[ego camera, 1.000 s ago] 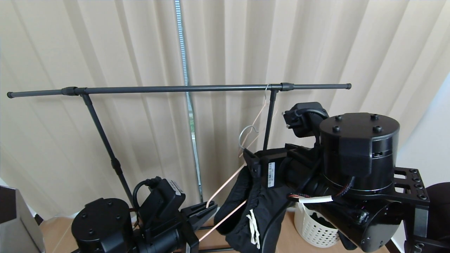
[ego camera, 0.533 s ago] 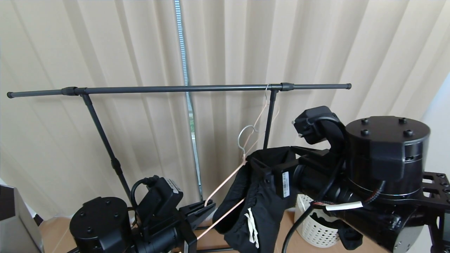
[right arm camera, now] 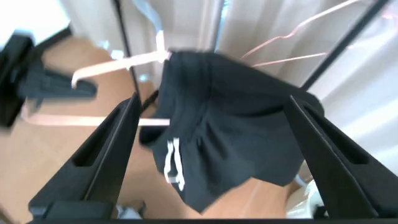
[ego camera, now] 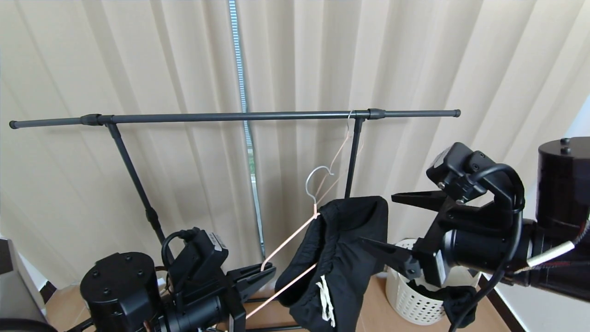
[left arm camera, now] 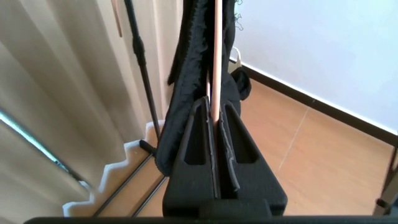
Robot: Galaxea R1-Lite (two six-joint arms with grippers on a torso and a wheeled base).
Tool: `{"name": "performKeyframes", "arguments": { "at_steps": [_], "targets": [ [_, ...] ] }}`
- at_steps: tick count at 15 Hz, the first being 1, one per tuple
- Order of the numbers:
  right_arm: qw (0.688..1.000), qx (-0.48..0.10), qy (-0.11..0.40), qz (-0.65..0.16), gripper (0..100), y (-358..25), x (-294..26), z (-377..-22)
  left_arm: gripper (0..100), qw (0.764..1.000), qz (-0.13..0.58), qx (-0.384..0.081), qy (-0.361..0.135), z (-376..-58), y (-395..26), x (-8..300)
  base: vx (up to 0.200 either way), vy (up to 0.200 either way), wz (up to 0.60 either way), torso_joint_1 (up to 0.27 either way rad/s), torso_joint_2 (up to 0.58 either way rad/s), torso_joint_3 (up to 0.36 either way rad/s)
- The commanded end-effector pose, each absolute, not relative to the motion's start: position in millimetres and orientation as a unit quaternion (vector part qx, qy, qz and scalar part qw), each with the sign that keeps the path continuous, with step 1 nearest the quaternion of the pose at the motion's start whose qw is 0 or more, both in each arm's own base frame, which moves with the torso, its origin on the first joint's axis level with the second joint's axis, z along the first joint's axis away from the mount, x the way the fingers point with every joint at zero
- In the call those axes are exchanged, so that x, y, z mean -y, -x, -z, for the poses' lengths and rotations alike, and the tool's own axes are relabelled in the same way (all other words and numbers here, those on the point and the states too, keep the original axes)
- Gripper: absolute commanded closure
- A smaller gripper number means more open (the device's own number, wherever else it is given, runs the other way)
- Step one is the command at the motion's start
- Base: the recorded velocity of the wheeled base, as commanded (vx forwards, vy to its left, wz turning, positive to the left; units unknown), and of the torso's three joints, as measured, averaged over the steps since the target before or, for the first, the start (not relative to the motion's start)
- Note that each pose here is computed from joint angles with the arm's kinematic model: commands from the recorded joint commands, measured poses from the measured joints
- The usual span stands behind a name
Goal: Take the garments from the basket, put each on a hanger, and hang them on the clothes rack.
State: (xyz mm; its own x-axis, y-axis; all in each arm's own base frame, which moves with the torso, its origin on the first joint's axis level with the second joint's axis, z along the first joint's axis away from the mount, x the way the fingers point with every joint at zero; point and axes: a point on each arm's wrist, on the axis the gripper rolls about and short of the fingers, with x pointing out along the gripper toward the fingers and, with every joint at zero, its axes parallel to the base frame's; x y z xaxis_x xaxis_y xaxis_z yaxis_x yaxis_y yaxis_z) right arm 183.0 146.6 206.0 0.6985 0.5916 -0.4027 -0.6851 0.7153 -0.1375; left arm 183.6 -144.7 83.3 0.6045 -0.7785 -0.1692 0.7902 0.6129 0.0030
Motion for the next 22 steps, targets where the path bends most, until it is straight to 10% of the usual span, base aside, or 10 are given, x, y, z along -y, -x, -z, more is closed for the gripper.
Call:
{"name": "performKeyframes", "arguments": {
  "at_steps": [1, 10, 22],
  "targets": [
    [0.893, -0.160, 0.186, -0.377, 0, -205, -113, -229, 100, 0.893, 0.443, -0.069, -0.038, -88, -178, 138, 0.000, 0.000, 0.00, 0.000, 0.00, 0.000],
    [0.705, -0.241, 0.332, -0.578, 0, -297, -98, -229, 100, 0.860, 0.502, -0.075, -0.058, -85, -161, 130, 0.000, 0.000, 0.00, 0.000, 0.00, 0.000],
    [0.634, -0.262, 0.286, -0.669, 0, -293, -161, -193, 100, 0.856, 0.509, -0.069, -0.059, -87, -158, 132, 0.000, 0.000, 0.00, 0.000, 0.00, 0.000]
  ]
}}
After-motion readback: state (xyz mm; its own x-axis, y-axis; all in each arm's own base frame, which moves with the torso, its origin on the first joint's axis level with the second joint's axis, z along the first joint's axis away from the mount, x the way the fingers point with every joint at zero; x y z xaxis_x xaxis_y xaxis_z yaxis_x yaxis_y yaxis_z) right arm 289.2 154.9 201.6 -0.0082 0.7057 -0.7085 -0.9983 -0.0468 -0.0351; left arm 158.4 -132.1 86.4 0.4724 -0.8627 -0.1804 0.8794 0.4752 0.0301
